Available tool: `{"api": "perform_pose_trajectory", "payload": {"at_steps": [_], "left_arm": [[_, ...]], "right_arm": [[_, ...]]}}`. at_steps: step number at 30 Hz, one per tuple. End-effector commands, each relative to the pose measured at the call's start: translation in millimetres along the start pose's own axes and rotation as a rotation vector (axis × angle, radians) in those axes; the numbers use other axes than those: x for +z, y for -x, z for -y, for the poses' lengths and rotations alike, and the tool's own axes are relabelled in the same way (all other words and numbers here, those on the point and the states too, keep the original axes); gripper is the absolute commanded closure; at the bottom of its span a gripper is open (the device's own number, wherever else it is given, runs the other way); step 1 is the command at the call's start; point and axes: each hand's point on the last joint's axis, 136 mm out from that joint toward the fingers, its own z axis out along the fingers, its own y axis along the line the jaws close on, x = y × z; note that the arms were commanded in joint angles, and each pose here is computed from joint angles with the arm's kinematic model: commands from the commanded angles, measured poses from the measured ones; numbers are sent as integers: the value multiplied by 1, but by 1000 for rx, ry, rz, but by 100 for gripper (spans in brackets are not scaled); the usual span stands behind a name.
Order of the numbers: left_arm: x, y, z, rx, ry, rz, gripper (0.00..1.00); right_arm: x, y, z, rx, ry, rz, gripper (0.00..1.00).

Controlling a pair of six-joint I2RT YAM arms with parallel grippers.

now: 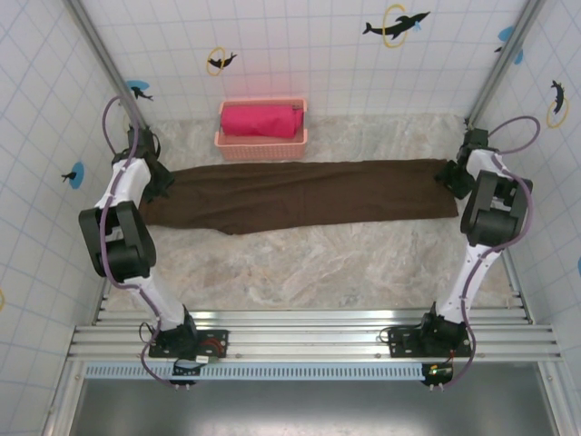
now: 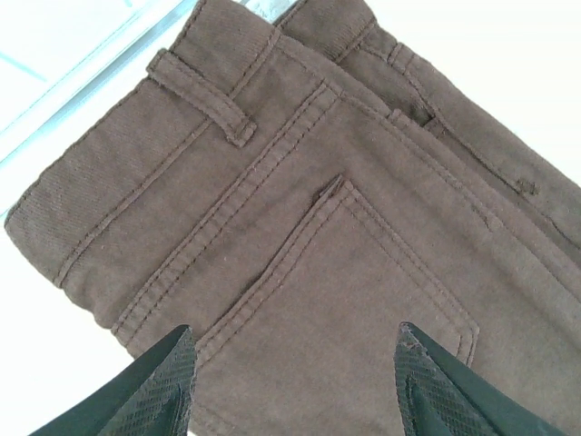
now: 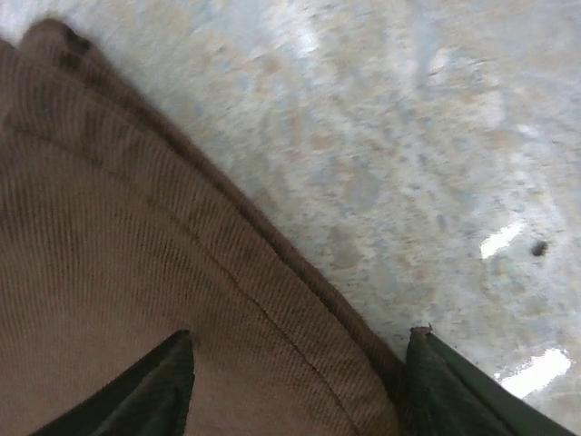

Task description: Roll up the long pants

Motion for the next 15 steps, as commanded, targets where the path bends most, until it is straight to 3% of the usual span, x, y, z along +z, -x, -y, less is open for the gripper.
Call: {"api": "perform_pose_trajectory", "payload": {"at_steps": [1,4,10,15], "left_arm": [[-16,-5,-6,32,-4,-3,41],[-21,-10,-10,55,-2,-6,41],[-27,-27,-18,109,-15,-34,41],[-44,-34,-24,147,-30,-27,42]], "right_arm": [[20,-27,-3,-21,15,-123,59],[17,-33,-8,-45,17,-133,100],[-23,-38,10,-75,-67,-57,100],[-99,-28,53,-125,-294,107,100]]}}
